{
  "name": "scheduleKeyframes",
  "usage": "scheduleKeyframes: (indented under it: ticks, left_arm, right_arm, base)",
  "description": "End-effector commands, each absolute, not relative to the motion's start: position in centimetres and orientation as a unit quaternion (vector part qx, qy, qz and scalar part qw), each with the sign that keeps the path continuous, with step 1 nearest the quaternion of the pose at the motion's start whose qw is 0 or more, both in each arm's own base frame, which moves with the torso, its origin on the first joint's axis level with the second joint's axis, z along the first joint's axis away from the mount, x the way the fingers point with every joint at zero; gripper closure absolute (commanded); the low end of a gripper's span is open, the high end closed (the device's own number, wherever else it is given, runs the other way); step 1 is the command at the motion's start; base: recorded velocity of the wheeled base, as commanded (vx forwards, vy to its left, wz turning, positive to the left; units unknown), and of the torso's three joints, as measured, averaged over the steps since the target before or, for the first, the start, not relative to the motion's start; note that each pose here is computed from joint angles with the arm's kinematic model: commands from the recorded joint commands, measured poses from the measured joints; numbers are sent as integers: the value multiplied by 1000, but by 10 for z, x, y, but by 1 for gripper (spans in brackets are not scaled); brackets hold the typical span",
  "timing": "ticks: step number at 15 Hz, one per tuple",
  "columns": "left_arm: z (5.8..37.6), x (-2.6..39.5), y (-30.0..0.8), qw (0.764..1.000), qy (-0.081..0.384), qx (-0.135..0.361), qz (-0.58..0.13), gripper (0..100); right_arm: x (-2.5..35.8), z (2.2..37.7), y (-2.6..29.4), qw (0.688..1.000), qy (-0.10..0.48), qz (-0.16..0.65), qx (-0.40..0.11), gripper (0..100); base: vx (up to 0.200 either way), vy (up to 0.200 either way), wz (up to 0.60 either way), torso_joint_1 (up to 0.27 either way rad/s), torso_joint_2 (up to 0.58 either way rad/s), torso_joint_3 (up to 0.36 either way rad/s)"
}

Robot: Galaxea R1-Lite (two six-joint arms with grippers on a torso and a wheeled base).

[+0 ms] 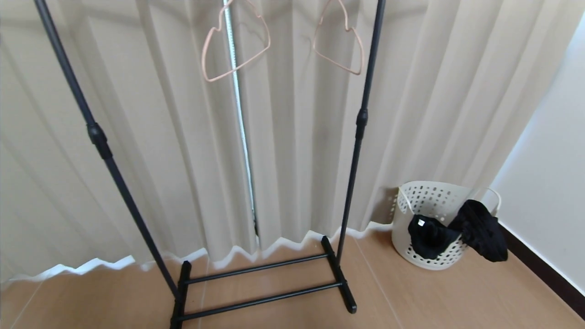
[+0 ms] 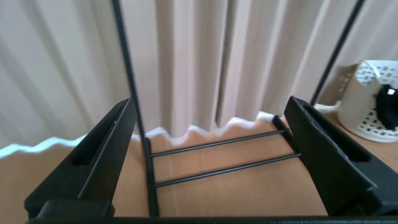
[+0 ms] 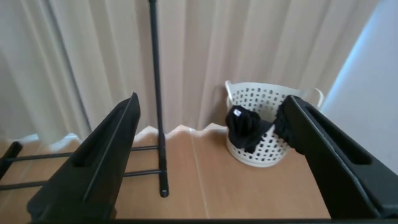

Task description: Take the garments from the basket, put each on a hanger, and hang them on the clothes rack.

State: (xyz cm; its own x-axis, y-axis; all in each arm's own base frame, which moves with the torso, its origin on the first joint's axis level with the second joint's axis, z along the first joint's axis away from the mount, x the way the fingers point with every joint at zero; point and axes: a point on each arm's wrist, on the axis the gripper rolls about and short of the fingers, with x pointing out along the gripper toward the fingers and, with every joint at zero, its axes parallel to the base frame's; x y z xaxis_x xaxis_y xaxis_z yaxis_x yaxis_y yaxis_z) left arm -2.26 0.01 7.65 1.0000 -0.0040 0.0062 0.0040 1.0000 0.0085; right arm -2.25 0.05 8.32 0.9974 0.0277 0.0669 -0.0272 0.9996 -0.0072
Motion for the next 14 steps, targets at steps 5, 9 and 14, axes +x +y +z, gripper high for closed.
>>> scheduleKeyframes:
  ticks: [5,9,14]
  left_arm:
    - [77,-22,0,1000,-2,5,-2,0]
    - [77,-22,0,1000,-2,5,-2,0]
    - [77,-22,0,1000,-2,5,-2,0]
  right_arm:
    - [-22,83,1,999,-34,14,-3,0]
    - [-22,83,1,999,-34,14,-3,0]
    - [-22,83,1,999,-34,14,-3,0]
  base:
    - [0,-160,0,2,2,1]
    - [150,-200,0,-1,7,0]
    - [200,-120,0,2,3,0]
